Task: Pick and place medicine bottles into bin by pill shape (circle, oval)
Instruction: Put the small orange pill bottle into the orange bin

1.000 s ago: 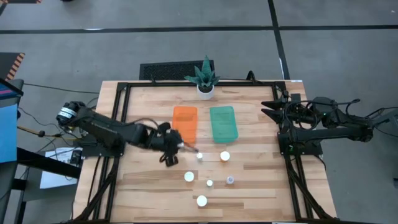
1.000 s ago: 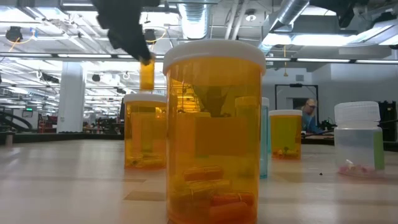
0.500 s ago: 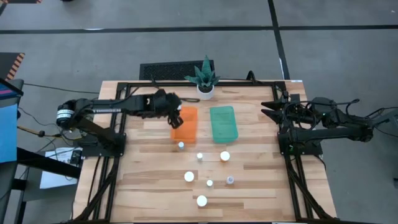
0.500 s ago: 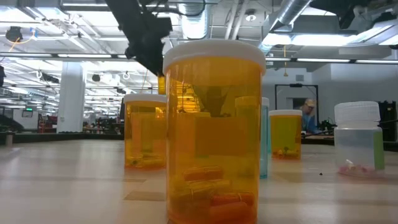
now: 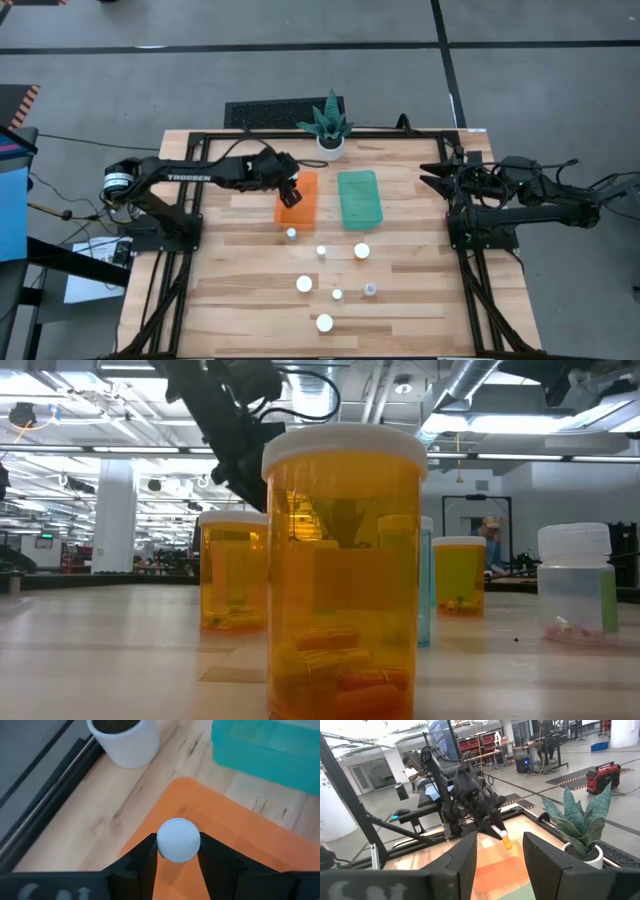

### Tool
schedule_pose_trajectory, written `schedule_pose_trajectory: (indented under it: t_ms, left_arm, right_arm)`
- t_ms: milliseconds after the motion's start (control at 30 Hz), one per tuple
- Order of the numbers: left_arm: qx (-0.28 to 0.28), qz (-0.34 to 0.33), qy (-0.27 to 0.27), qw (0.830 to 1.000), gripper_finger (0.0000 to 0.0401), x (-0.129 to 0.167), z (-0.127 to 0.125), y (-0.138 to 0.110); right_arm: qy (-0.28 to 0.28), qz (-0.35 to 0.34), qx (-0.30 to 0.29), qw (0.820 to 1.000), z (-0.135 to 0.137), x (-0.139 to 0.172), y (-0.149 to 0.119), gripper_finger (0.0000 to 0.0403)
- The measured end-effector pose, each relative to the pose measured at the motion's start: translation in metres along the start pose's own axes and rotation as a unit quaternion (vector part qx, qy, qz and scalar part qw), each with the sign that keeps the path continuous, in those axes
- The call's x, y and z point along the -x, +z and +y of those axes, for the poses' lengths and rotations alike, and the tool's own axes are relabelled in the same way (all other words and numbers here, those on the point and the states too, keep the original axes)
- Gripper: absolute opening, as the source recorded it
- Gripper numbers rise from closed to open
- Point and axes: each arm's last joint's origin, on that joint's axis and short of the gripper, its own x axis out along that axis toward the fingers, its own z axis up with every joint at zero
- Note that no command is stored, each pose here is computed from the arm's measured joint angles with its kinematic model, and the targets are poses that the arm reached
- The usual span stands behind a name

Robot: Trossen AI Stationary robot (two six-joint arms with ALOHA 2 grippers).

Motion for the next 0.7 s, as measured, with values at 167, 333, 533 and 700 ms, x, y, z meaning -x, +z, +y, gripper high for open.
schedule_pose_trajectory:
  t_ms: [167, 333, 533, 700]
  left_arm:
    - [0.005, -0.032, -0.008, 0.999, 0.0123, -0.01, -0.003, -0.013]
    - [-0.003, -0.028, -0.019, 0.999, 0.0123, -0.017, -0.003, -0.026]
    - [-0.012, -0.011, -0.018, 1.0, 0.0123, -0.022, -0.003, -0.038]
    - [-0.027, -0.011, -0.017, 0.999, 0.0123, -0.024, -0.003, -0.039]
  right_arm:
    - [0.0, 0.0, 0.0, 1.0, 0.0, 0.0, 0.0, 0.0169]
    - [0.0, 0.0, 0.0, 1.0, 0.0, 0.0, 0.0, 0.017]
    - [0.0, 0.0, 0.0, 1.0, 0.0, 0.0, 0.0, 0.017]
    - [0.0, 0.0, 0.0, 1.0, 0.0, 0.0, 0.0, 0.0167]
